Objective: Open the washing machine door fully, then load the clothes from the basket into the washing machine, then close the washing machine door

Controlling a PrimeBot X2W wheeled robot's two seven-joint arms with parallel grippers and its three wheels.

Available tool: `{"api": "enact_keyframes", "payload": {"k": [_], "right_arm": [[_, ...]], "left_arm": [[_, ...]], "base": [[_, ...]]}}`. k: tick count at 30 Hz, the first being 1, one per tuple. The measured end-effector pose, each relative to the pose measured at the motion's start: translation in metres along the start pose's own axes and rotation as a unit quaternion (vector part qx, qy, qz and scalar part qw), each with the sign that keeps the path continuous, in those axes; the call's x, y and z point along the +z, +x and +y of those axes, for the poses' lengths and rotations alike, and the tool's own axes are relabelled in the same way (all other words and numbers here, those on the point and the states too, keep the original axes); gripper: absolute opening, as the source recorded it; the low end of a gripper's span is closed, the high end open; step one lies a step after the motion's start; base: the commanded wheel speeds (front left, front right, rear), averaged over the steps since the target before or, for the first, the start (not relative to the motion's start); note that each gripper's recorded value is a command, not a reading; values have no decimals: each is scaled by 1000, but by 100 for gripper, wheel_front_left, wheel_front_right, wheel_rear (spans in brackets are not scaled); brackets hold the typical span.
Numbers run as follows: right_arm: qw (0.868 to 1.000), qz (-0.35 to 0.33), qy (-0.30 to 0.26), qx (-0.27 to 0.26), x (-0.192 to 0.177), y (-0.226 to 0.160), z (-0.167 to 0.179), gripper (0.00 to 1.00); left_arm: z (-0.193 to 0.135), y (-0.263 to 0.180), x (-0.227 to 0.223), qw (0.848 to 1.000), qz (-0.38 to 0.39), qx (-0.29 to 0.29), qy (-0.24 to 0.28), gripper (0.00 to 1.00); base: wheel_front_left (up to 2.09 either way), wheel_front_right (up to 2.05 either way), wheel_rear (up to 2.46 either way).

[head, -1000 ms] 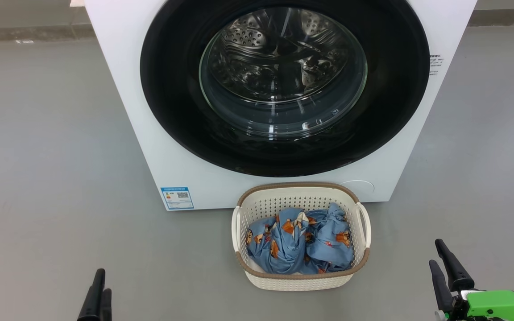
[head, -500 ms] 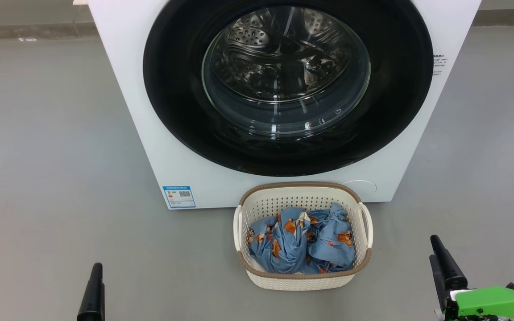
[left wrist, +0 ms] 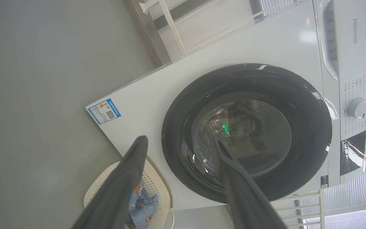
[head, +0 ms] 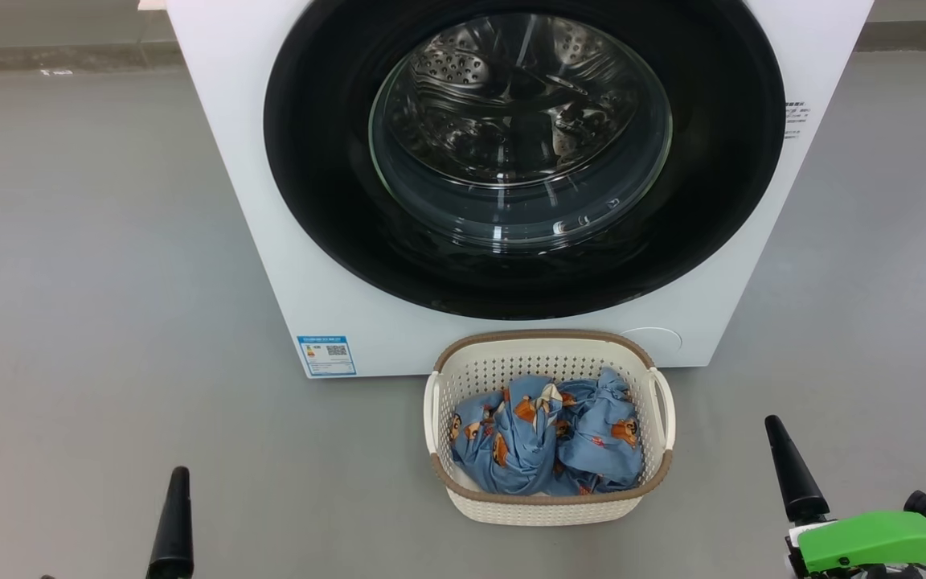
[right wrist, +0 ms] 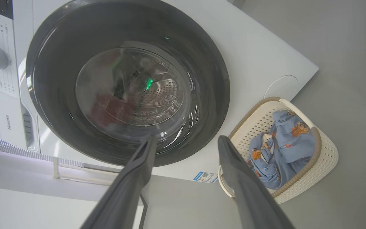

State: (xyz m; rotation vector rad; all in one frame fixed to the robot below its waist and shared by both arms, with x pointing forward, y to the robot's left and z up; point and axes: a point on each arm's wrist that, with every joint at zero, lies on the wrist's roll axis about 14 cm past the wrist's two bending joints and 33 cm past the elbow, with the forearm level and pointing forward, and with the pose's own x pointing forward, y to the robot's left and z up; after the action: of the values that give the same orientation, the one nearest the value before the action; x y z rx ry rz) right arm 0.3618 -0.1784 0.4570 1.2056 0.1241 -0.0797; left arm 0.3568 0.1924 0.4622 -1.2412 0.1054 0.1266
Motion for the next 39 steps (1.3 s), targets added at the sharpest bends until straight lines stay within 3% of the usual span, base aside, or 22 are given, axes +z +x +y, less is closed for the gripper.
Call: {"api": "enact_keyframes", "payload": {"k": [19,39], "right_arm": [[993,4,-117,27,-8,3,13,100],[972,2,-231,51,-13,6,22,100]], "left_arm": [[-11,-2,10,993,-21,-22,112,100],[-20,-5,14,974,-38,-45,217,100]], "base": [[0,0,0],[0,0,0]]}}
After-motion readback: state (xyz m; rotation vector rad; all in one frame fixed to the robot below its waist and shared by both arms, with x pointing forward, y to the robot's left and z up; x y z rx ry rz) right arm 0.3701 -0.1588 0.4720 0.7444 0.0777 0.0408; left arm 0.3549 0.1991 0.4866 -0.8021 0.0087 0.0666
